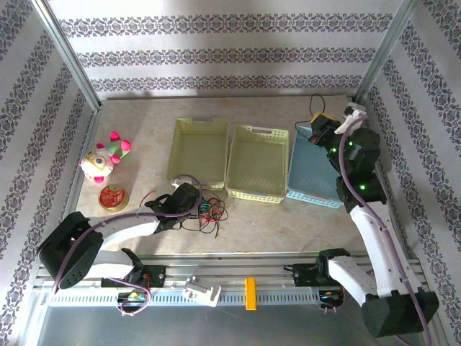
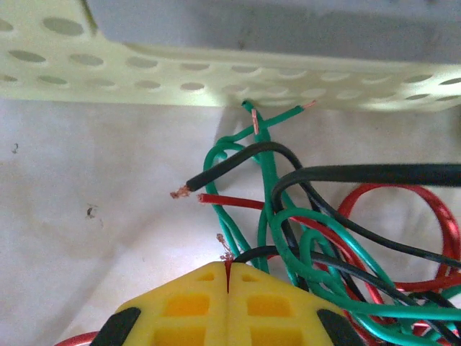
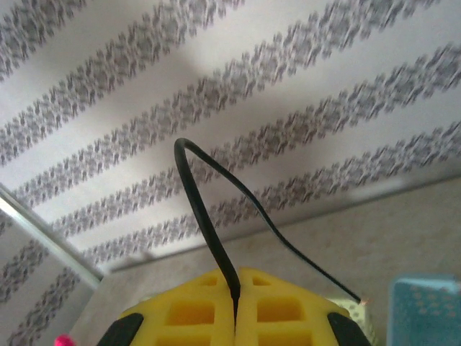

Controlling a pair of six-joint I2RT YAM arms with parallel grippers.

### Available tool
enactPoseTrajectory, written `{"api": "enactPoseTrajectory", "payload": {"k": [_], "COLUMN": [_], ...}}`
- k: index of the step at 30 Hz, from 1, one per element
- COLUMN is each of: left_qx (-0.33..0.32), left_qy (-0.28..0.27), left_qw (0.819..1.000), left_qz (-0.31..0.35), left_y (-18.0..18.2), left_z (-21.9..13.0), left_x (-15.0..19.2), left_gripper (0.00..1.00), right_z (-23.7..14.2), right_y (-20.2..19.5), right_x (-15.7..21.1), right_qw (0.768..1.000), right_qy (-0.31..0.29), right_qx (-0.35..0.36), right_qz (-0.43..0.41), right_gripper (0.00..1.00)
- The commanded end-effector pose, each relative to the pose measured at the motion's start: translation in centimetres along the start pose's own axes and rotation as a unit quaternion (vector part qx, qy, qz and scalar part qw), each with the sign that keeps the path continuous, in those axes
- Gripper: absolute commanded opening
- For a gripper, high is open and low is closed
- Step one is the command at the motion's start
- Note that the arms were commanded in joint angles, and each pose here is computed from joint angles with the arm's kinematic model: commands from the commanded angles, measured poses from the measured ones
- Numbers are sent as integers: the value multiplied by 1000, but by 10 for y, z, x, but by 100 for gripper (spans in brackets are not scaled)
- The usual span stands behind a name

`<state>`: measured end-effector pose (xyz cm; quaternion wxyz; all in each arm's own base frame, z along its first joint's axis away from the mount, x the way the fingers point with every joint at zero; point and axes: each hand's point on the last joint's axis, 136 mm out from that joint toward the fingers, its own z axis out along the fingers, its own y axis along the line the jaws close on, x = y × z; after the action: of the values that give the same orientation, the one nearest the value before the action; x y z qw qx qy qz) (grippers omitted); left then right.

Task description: Untangle the cables

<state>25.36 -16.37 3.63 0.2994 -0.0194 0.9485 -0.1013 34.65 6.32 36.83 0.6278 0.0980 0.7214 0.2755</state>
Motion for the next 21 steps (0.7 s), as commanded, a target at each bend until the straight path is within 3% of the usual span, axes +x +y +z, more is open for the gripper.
{"api": "enactPoseTrajectory", "payload": {"k": [1,10,17,21], "left_qx": [2,20,14,13], "left_qy": [-10,-47,-74,-79], "left_qw": [1000,999,997,996], "left_qz": [6,-6,-25,-30], "left_y": [1,2,12,15], "left_z": [-6,-15,-21,-24], "left_x": [1,-7,-9,-9], "left_gripper": [0,0,0,0], "right_z": [2,-4,-22,-17], "right_y": [25,64,126,136], "right_x": [4,0,-22,-18], "right_qw": [998,994,972,969], "right_qy": [16,1,-48,-45], "right_qx": [-55,-79,-124,-130], "right_qz": [-2,-81,-191,-206], "right_gripper": [0,0,0,0]}}
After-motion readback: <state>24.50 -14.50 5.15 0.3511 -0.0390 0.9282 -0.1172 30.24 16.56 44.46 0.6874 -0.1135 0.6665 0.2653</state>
